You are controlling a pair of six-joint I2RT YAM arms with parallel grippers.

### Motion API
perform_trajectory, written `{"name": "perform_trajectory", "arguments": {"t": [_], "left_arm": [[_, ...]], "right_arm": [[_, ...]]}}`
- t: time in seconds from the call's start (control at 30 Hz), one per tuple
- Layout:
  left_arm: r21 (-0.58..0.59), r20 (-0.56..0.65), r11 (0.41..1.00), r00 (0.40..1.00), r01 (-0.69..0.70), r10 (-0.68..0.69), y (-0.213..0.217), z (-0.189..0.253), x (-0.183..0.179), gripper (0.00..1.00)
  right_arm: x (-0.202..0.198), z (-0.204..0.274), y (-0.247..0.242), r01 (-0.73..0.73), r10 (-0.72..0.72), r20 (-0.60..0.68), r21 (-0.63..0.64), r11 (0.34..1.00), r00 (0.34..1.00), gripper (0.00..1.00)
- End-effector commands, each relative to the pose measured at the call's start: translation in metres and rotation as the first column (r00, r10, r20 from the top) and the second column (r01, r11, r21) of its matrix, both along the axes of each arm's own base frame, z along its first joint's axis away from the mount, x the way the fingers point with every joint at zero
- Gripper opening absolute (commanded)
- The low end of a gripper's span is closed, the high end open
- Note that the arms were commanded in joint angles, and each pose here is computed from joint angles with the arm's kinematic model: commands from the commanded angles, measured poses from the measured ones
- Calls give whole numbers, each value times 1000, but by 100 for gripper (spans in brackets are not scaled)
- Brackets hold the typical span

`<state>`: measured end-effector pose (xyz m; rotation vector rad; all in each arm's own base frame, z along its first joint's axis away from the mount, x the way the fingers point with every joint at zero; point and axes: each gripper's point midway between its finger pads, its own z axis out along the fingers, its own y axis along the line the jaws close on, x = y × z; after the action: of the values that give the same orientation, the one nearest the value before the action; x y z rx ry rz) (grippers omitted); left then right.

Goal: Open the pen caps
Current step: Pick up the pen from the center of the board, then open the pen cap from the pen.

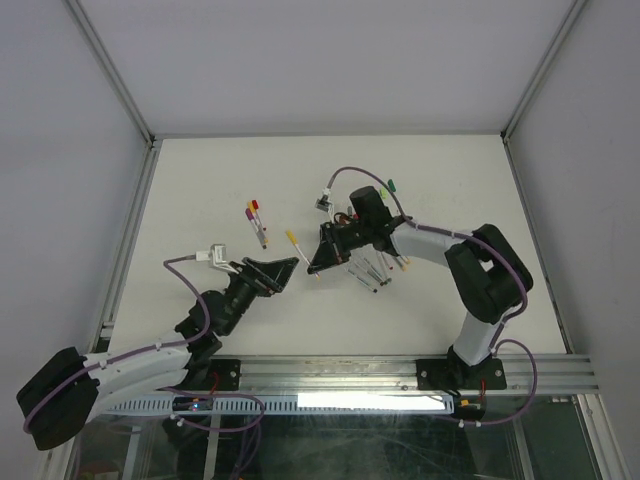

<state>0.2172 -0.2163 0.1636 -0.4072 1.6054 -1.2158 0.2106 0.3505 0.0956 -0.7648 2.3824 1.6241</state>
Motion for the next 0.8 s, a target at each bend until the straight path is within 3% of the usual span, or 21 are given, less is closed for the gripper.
{"name": "perform_trajectory", "arguments": {"t": [0.0,0.23,0.47,0.77], "left_arm": [[41,279,999,960,-2,-9,6,56,-6,99],[35,542,997,836,75,-82,2,124,-27,99],[61,686,948,677,312,-266,-16,165,-52,99],[44,670,912,665,407,-329,-38,170,-43,93]], "right_arm": [[-10,77,-13,-235,195,201,201,951,960,0],[-34,131,-47,-412,314,291,395,821,904,0],[-51,156,-58,-485,344,361,450,750,867,0],[-60,167,-64,-513,335,418,452,730,845,0]]}}
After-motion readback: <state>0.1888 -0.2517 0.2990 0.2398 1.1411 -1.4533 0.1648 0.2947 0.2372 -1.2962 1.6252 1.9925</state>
